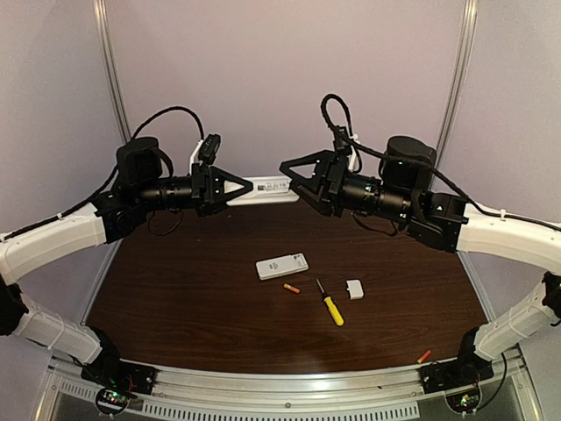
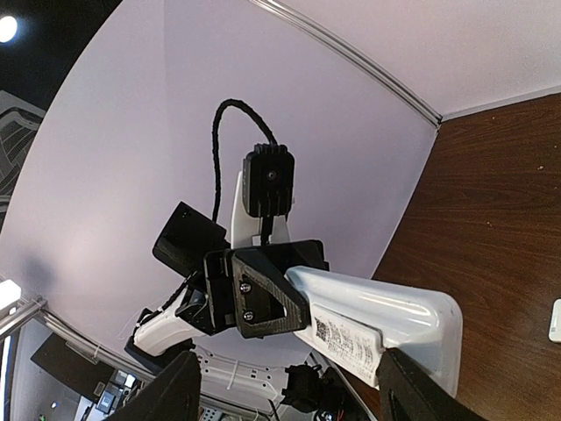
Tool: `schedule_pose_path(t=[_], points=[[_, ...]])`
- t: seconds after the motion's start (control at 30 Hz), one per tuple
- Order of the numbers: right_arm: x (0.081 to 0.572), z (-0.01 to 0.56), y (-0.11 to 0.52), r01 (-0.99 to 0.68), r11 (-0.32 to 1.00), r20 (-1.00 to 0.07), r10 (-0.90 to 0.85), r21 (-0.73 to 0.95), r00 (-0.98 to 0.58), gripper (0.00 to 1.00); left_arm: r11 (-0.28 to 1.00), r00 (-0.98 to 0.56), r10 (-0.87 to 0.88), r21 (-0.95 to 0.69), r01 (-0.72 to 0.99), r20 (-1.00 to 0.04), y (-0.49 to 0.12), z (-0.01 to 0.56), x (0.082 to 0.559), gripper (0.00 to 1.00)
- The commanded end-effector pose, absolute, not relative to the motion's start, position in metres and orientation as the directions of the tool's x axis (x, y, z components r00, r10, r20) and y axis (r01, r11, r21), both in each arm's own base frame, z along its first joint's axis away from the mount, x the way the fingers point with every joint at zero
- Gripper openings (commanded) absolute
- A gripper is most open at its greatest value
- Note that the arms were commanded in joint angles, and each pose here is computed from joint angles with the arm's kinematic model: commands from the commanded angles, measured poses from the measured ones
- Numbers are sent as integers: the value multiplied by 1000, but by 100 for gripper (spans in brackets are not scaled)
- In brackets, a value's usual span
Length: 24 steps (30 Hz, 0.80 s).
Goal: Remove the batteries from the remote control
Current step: Remove the battery cover from the remote control.
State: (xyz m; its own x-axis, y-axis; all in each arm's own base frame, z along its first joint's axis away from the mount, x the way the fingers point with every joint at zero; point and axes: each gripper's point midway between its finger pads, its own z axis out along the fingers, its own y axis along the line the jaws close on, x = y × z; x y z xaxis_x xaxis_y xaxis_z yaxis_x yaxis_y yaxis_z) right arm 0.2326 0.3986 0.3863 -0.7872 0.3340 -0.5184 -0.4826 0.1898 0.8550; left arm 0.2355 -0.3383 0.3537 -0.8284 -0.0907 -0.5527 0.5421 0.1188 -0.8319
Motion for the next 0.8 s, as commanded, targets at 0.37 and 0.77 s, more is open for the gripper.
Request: schedule_pose_path(t=[0.37,0.77], points=[[186,327,441,-433,129,-441,42,892,-897,70,-131,-744,75,-746,653,-664,-354,371,167,0],[187,322,446,-428,126,-434,26,895,-900,70,-93,-758,89,-763,639,-646,-353,351,168,0]])
